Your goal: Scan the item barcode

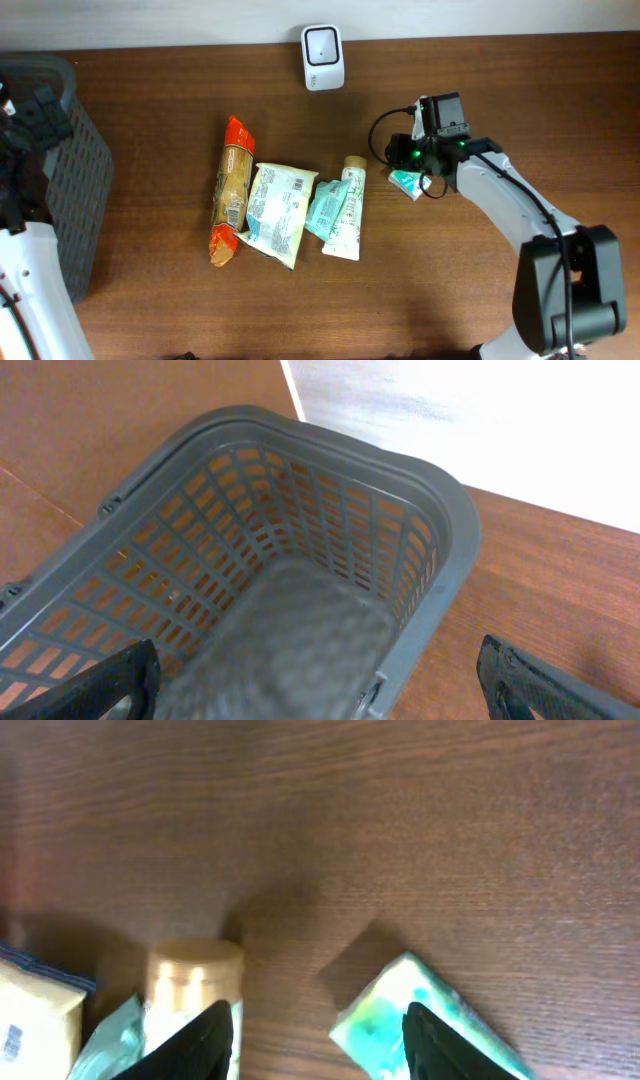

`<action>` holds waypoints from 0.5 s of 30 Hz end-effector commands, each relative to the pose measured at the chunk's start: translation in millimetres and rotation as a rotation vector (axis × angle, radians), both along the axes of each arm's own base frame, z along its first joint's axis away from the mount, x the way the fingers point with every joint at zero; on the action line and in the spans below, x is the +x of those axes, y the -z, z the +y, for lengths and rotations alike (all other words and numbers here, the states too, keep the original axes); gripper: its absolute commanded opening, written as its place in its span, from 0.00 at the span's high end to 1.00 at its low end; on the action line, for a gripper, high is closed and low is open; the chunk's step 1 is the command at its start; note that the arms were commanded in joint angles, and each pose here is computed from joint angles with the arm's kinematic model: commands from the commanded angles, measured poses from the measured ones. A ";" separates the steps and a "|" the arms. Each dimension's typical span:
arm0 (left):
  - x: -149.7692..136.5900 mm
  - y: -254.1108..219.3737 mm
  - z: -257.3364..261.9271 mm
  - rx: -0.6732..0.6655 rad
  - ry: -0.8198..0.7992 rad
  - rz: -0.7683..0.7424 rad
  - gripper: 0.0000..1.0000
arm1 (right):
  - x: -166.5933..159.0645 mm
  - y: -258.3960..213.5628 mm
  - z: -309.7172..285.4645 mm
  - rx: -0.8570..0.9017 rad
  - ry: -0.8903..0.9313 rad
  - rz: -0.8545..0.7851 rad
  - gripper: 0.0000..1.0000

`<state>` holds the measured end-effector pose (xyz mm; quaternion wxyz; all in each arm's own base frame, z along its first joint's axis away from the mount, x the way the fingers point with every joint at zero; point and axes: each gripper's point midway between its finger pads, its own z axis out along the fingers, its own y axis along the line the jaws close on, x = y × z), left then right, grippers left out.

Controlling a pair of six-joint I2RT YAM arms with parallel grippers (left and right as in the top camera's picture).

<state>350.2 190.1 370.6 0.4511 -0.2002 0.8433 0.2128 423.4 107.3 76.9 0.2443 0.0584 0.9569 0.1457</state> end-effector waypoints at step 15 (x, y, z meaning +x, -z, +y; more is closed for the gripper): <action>-0.8 -2.8 1.6 0.014 -0.001 0.002 0.01 | 15.2 25.2 -5.5 0.000 0.112 0.022 0.46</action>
